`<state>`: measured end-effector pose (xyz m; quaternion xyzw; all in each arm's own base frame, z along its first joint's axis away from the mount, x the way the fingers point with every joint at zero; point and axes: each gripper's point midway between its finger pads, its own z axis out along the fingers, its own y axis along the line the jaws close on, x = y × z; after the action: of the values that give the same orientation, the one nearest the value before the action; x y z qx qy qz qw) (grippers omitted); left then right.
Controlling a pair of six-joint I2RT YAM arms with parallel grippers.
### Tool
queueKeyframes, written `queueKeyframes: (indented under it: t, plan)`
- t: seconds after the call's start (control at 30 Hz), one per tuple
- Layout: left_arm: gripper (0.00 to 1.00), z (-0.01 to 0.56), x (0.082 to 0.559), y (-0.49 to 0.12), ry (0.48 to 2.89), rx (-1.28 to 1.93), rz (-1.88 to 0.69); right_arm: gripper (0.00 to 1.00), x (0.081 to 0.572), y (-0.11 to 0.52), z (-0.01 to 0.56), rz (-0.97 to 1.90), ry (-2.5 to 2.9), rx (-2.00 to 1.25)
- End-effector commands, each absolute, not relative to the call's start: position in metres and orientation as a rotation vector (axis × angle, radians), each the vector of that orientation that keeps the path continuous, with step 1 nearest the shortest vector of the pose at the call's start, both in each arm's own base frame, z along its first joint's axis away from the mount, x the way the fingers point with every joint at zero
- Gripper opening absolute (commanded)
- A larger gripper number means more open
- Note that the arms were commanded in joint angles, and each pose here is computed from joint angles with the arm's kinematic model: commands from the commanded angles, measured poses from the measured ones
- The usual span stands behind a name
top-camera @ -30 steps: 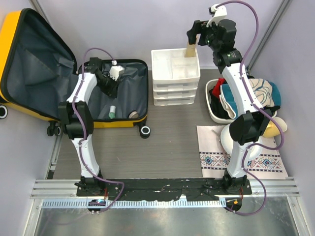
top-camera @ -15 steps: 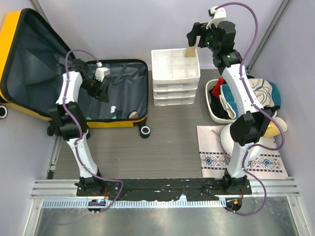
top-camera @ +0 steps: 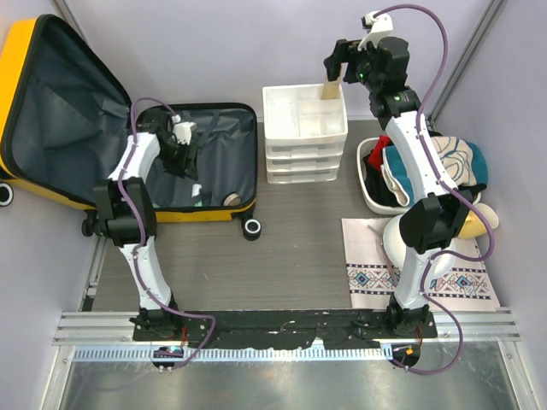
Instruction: Open, take out, and arrange the luggage
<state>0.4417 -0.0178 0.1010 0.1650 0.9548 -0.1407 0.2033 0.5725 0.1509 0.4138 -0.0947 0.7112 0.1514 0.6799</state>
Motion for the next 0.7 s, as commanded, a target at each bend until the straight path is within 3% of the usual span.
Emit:
queueKeyframes:
  t: [0.0,0.27,0.47,0.67]
  plan:
    - [0.54,0.096,0.467,-0.022,2.634,0.116,-0.312,0.87,0.548,0.147,0.47,0.336,1.465,-0.216]
    - [0.5,0.06,0.46,-0.012,2.737,0.019,-0.125,0.87,0.543,0.144,0.473,0.321,1.464,-0.216]
    - [0.48,0.035,0.457,-0.031,2.796,0.02,-0.151,0.87,0.542,0.144,0.472,0.319,1.467,-0.22]
    - [0.37,0.032,0.452,-0.034,2.819,0.008,-0.168,0.87,0.54,0.146,0.476,0.323,1.451,-0.234]
